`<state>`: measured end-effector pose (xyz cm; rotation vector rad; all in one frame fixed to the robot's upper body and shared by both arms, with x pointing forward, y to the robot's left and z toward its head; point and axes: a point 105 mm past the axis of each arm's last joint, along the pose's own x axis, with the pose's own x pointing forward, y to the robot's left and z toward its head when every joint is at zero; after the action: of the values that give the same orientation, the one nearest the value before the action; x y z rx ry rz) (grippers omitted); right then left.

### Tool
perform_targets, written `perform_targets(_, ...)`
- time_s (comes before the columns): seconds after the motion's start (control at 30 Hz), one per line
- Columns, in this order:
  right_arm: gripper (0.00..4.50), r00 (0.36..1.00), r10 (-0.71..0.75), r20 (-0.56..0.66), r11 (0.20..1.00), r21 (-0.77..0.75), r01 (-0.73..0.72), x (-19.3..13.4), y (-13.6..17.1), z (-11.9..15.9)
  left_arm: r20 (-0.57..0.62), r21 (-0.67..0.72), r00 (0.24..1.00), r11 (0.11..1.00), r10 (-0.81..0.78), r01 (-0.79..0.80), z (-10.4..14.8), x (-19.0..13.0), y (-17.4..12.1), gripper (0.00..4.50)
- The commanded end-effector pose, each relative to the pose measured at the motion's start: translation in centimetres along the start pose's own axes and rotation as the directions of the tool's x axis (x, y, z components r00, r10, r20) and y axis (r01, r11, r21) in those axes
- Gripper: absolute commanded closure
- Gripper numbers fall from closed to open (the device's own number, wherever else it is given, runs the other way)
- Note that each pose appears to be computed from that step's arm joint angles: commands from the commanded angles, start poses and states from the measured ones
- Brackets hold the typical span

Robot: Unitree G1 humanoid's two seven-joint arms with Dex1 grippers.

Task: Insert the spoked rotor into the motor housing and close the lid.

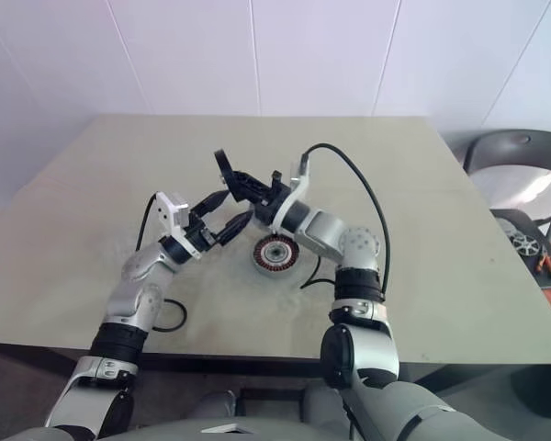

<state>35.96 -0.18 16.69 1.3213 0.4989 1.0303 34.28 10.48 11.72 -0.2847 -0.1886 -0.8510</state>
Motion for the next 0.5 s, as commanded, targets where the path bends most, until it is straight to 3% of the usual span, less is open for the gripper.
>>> perform_targets(0.03,4.2,0.999,0.052,-0.008,0.999,-0.005,-0.052,0.5,1.0,-0.3,0.12,-0.149,0.993,0.988,-0.019,0.037,2.1,0.0,-0.2,0.05)
perform_targets(0.23,4.2,0.999,0.05,-0.014,0.999,-0.01,-0.05,0.4,0.9,-0.3,0.183,-0.4,0.983,0.911,-0.024,0.097,2.1,-0.7,-0.2,0.05)
perform_targets(0.5,4.2,0.999,0.045,-0.02,0.999,-0.014,-0.046,0.4,0.8,-0.5,0.215,-0.485,0.977,0.868,0.002,0.105,2.2,-1.2,0.0,0.05)
